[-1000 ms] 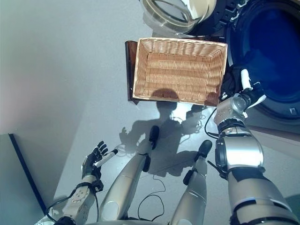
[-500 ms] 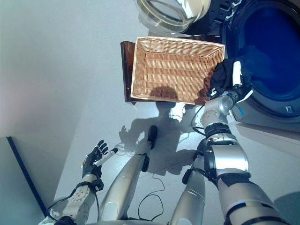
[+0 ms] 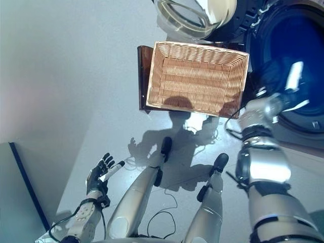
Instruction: Pick up the clothes and place them into the washing machine
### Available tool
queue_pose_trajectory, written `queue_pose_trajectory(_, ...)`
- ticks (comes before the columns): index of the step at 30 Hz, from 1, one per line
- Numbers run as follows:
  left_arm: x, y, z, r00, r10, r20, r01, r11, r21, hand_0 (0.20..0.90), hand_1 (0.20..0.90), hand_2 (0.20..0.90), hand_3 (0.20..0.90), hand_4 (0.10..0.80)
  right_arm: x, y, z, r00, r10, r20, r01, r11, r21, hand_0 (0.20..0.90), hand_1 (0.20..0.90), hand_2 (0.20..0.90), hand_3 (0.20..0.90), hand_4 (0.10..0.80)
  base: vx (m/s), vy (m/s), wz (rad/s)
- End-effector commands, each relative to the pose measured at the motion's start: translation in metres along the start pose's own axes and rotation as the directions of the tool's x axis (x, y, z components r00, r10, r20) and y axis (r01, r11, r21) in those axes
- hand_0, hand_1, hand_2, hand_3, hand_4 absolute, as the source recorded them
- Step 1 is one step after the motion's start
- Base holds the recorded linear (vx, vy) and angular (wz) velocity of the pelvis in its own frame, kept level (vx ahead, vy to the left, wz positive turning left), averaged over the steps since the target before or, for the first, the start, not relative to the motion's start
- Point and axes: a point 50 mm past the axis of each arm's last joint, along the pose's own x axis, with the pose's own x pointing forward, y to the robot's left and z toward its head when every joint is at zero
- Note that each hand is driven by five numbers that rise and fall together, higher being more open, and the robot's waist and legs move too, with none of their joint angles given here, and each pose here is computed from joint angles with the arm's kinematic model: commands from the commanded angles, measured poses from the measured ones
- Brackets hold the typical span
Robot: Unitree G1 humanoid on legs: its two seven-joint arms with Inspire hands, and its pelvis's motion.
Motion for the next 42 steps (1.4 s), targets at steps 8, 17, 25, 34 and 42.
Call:
queue_pose_trajectory(8, -0.010, 0.045, 0.015, 0.988, 0.121, 0.098, -0.125, 0.991, 0.039, 0.900, 0.900, 0.900, 0.900, 0.800, -0.016, 0.084, 0.185, 0.761, 0.265, 0.592, -0.277, 0.958, -0.073, 0.900, 0.900, 0.900, 0.900, 0.800, 0.029, 0.041, -0.04)
queue_pose_trajectory(17, -0.007, 0.028, 0.013, 0.995, 0.065, 0.082, -0.065, 0.998, -0.010, 0.900, 0.900, 0.900, 0.900, 0.800, 0.007, 0.054, 0.119, 0.893, 0.211, 0.397, -0.194, 0.977, -0.083, 0.900, 0.900, 0.900, 0.900, 0.800, 0.013, 0.002, -0.02)
queue_pose_trajectory(25, -0.007, 0.031, 0.012, 0.997, 0.038, 0.060, -0.039, 0.999, 0.003, 0.900, 0.900, 0.900, 0.900, 0.800, 0.012, 0.039, 0.082, 0.944, 0.199, 0.264, -0.189, 0.980, -0.062, 0.900, 0.900, 0.900, 0.900, 0.800, -0.018, -0.001, 0.00)
queue_pose_trajectory(34, -0.003, 0.030, 0.014, 0.998, 0.023, 0.053, -0.023, 1.000, 0.001, 0.900, 0.900, 0.900, 0.900, 0.800, 0.009, 0.021, 0.036, 0.972, 0.202, 0.120, -0.195, 0.978, -0.073, 0.900, 0.900, 0.900, 0.900, 0.800, -0.011, 0.003, 0.00)
queue_pose_trajectory(42, 0.004, 0.031, 0.021, 0.997, 0.043, 0.071, -0.043, 0.999, 0.000, 0.900, 0.900, 0.900, 0.900, 0.800, -0.006, -0.027, -0.036, 0.985, 0.155, -0.078, -0.164, 0.979, -0.124, 0.900, 0.900, 0.900, 0.900, 0.800, -0.018, -0.027, 0.00)
